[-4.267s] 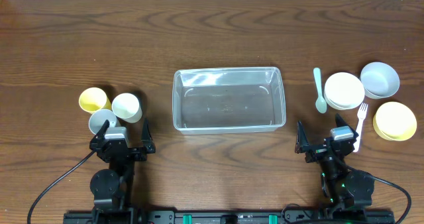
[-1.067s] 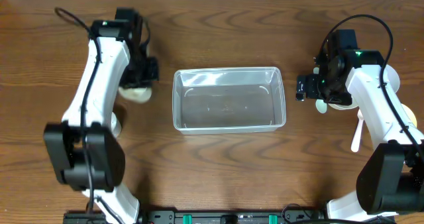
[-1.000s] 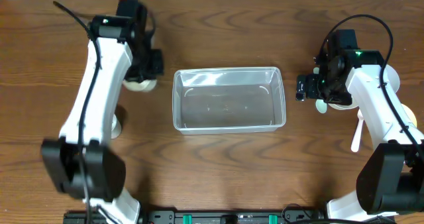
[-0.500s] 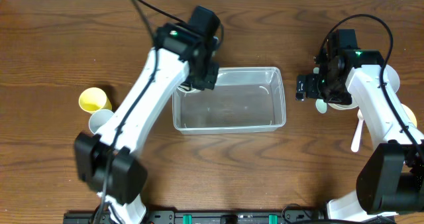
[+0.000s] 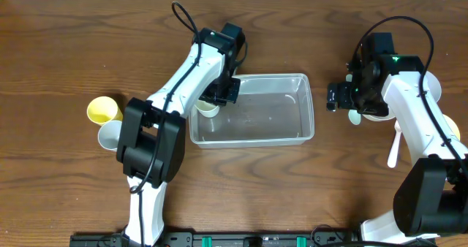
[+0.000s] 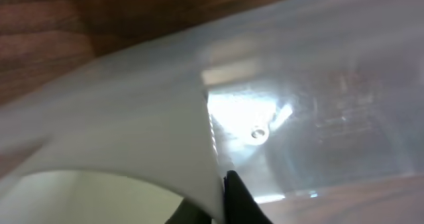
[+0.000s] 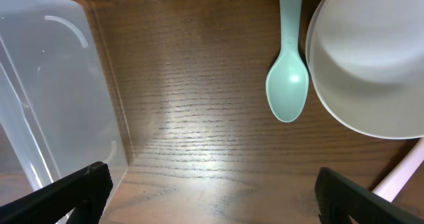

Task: Pack container
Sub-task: 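Carry the white cup into the container's left end and release, then move the left gripper back and grasp the yellow cup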

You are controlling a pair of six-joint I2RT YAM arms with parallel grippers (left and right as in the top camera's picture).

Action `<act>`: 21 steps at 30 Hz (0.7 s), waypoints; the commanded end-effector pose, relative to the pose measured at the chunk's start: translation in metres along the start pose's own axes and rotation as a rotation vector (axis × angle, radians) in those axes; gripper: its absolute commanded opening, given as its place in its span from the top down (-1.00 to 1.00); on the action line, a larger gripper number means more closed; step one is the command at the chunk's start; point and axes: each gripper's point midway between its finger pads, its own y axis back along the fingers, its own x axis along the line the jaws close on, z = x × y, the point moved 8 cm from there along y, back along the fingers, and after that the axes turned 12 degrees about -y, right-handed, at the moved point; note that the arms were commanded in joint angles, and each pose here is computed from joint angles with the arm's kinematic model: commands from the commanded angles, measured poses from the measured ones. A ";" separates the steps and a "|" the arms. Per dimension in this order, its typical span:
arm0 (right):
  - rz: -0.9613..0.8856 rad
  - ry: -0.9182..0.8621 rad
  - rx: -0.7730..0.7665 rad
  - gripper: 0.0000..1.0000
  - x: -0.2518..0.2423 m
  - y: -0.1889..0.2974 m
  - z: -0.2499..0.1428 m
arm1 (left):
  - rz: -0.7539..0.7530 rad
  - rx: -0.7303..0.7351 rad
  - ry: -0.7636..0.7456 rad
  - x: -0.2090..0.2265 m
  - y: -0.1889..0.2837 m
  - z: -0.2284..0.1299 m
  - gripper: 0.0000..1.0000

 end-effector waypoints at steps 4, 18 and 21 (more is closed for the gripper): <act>0.003 0.009 -0.008 -0.98 0.000 0.003 0.004 | 0.025 -0.050 -0.009 0.009 0.026 -0.001 0.28; 0.003 0.010 -0.009 -0.98 0.000 0.003 0.004 | 0.271 -0.487 0.222 0.073 0.216 -0.084 -0.28; 0.003 0.009 -0.009 -0.99 0.000 0.003 0.004 | 0.280 -0.447 0.405 0.117 0.214 -0.105 -0.29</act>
